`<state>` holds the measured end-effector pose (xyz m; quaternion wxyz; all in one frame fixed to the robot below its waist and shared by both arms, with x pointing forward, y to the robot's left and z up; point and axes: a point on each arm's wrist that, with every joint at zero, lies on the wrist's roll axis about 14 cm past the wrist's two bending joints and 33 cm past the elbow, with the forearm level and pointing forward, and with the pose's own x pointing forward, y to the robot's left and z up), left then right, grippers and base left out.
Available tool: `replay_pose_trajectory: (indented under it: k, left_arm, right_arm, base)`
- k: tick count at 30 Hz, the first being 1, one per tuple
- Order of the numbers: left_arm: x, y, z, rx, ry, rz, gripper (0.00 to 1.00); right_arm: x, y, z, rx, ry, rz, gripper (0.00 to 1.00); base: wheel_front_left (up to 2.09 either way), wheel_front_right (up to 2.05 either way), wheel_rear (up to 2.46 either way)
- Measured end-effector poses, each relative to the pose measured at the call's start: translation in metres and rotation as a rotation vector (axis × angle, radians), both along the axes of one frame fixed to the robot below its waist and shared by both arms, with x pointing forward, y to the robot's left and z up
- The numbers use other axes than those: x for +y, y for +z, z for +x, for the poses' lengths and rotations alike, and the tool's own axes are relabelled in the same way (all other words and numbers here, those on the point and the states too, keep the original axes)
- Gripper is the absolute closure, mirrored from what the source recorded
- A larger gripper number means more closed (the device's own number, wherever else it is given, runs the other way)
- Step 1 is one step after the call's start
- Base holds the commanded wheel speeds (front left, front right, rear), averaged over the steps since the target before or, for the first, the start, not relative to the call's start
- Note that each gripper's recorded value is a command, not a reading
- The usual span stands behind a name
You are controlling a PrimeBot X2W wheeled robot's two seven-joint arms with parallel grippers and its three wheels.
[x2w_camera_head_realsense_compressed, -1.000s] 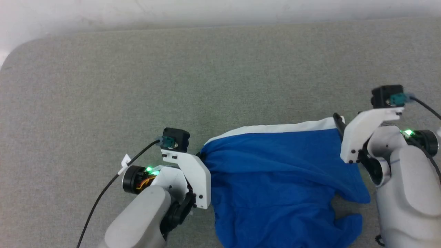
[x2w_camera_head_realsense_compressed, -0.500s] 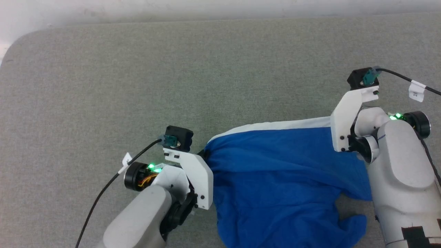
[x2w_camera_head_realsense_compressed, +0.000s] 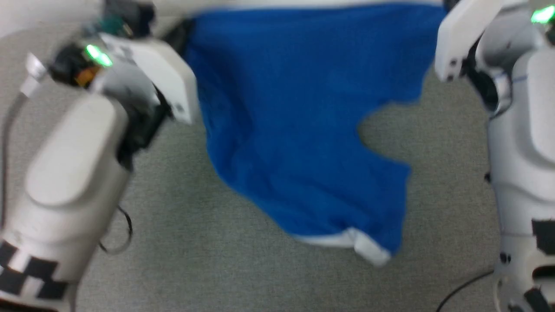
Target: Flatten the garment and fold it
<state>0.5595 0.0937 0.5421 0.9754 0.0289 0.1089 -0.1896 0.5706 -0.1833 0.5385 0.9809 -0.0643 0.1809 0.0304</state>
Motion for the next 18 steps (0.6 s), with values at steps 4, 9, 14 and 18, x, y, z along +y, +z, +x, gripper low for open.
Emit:
replay_pose_trajectory:
  k: [4,9,14,18]
  left_arm:
    - [0.01,0.043,0.038,-0.13,0.029,0.023,1.0]
    - [0.017,0.101,0.073,-0.336,0.077,-0.036,1.0]
    - [0.029,0.153,0.092,-0.555,0.134,-0.11,1.0]
    - [0.035,0.173,0.095,-0.673,0.157,-0.135,1.0]
  right_arm:
    - [-0.001,0.048,0.027,-0.159,0.008,-0.012,1.0]
    - [0.0,0.104,0.053,-0.356,0.02,-0.037,1.0]
    - [0.004,0.152,0.067,-0.539,0.037,-0.069,1.0]
    - [0.009,0.178,0.069,-0.647,0.051,-0.071,1.0]
  base:
    - [0.0,0.0,0.0]
    - [0.0,0.0,0.0]
    - [0.0,0.0,0.0]
    - [0.0,0.0,0.0]
